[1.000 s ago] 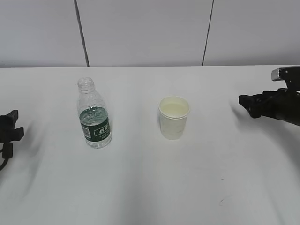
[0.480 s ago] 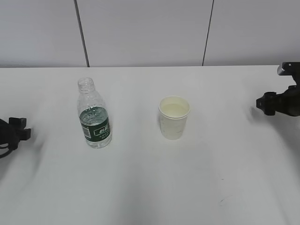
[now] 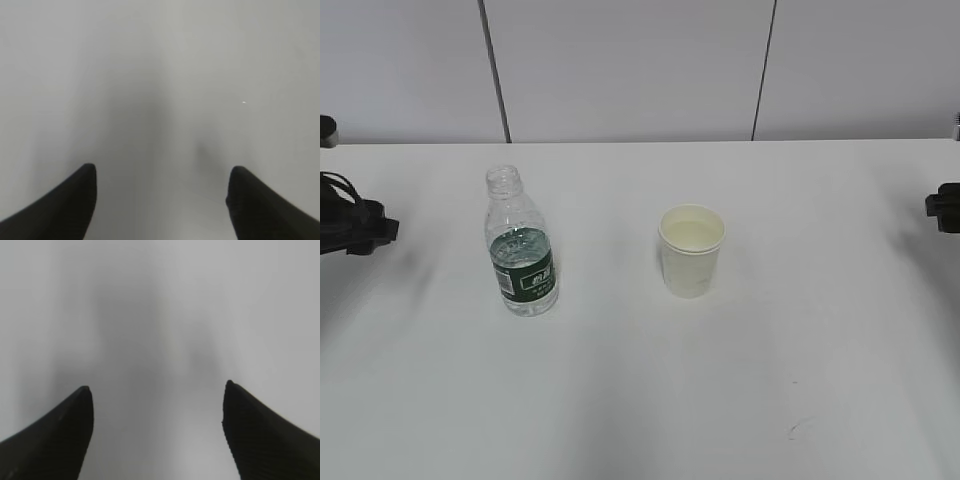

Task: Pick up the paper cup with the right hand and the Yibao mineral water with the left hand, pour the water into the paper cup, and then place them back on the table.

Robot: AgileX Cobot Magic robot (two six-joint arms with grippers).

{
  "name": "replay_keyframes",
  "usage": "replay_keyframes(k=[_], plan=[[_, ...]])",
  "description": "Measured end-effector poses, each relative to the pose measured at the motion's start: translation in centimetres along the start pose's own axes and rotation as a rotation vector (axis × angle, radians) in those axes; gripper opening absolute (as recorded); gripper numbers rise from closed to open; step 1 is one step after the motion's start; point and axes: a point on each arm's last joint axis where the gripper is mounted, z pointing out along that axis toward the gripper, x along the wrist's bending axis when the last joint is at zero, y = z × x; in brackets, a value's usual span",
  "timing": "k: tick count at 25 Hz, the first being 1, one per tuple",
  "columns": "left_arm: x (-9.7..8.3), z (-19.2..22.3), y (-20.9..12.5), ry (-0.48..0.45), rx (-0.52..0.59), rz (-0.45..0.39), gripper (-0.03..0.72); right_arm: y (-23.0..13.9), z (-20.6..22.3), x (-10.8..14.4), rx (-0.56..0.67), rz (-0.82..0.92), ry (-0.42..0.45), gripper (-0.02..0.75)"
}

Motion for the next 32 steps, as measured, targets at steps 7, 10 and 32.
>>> replay_keyframes(k=[7,10,32], plan=[[0.2,-0.9,1.5,-0.028,0.214,0.022,0.499,0.9,-1.5,0.4,0.214,-0.038,0.116,0.596],[0.3,-1.6,2.1,-0.04,0.31,0.024,0.499,2.1,-2.5,0.5,0.251,-0.047,0.165,0.596],[1.5,-8.3,6.7,-0.029,0.62,0.027,0.499,6.0,-8.8,-0.6,0.421,-0.079,0.268,0.595]])
